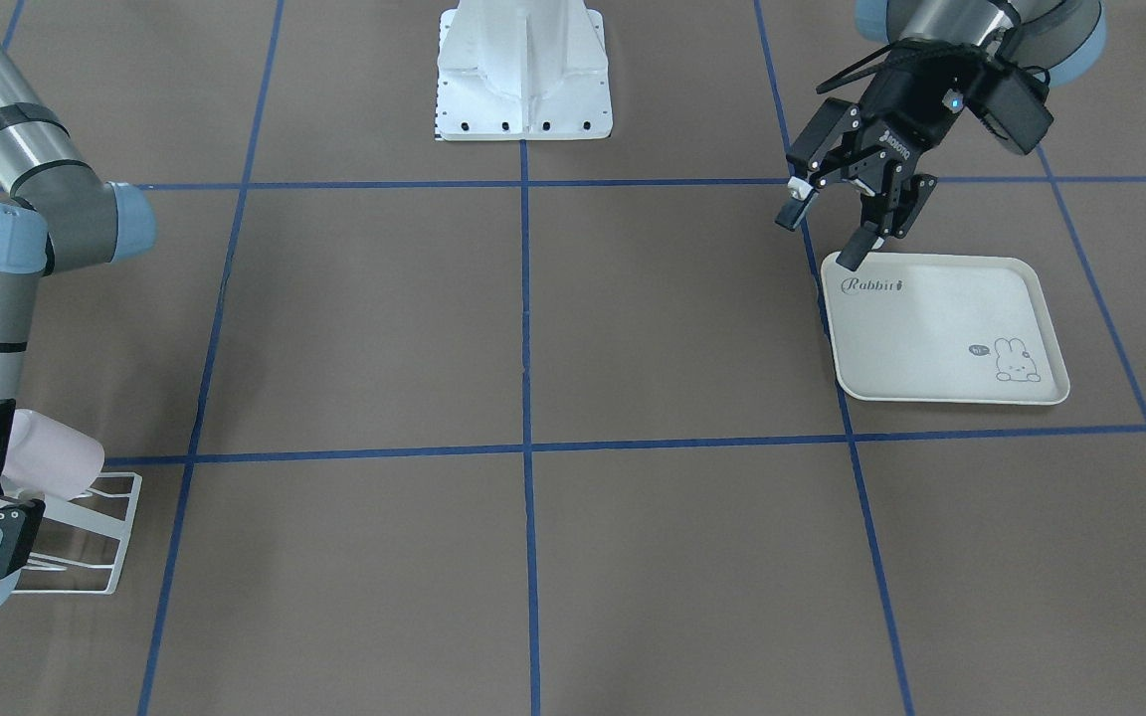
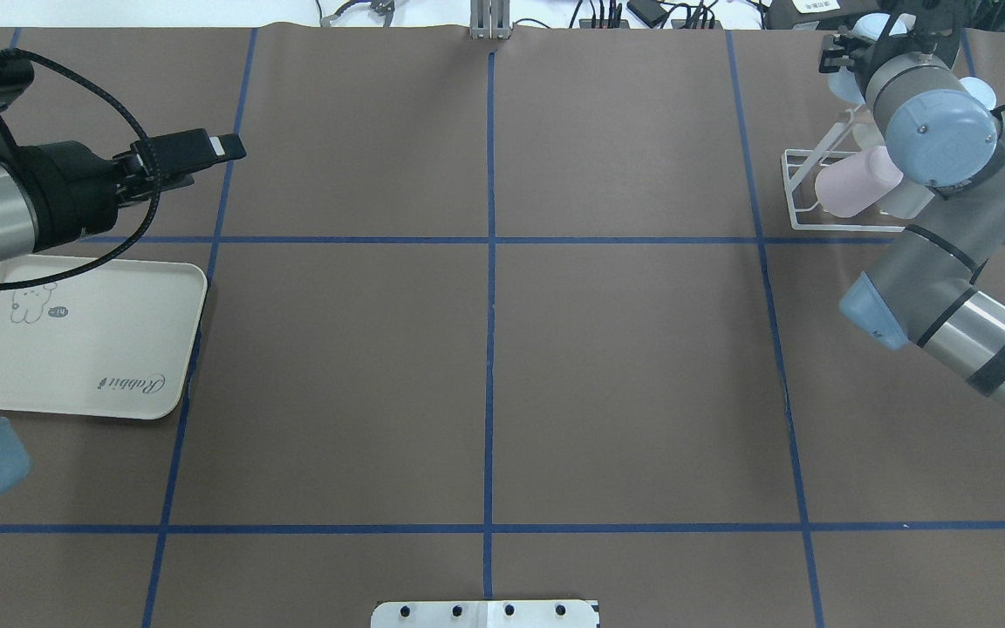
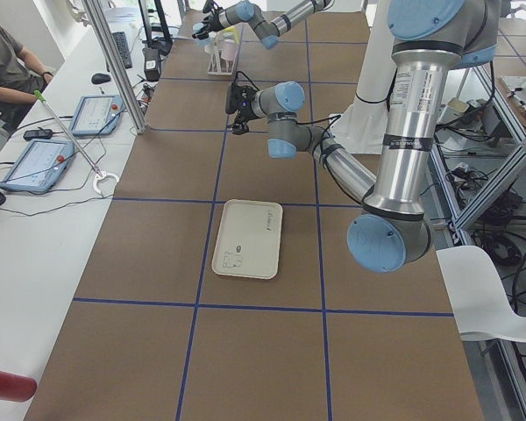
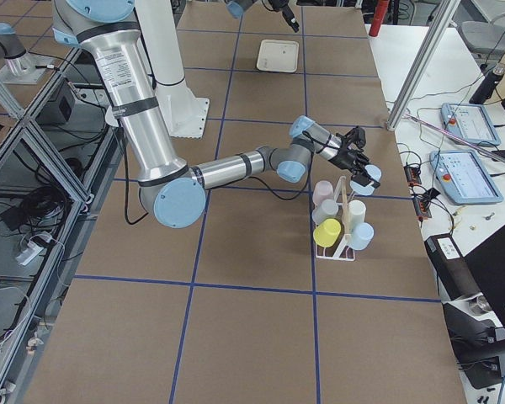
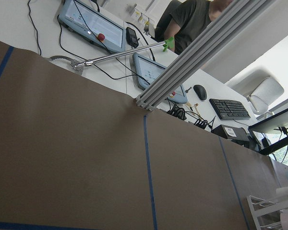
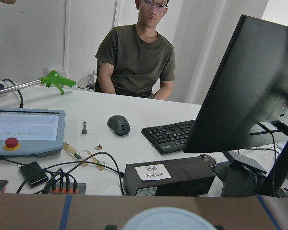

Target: Transfer IKEA cup to right arm and place on rack

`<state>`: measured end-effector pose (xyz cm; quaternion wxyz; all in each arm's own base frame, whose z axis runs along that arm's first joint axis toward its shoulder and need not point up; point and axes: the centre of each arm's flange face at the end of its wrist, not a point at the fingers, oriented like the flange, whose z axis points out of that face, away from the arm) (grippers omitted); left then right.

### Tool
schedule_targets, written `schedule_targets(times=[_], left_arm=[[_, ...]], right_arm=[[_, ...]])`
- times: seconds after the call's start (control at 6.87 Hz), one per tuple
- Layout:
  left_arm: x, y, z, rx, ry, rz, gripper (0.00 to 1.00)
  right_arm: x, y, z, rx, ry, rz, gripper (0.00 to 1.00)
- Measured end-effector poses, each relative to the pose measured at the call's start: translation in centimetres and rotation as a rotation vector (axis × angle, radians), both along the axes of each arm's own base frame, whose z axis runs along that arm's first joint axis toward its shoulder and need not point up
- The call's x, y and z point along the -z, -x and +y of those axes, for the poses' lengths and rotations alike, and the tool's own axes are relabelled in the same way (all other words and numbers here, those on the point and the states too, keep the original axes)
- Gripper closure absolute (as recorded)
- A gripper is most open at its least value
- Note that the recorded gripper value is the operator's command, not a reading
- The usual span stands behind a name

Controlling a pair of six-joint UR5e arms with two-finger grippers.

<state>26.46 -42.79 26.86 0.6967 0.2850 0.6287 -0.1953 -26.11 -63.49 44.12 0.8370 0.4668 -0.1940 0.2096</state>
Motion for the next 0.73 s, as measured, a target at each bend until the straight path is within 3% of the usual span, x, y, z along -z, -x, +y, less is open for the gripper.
schedule_targets(times=[0.73], left_arm=[[0.1, -0.2, 0.1, -0.002, 0.005, 0.007, 0.0]], right_arm=[[-1.3, -0.1, 0.9, 0.01, 0.005, 0.005, 1.0]])
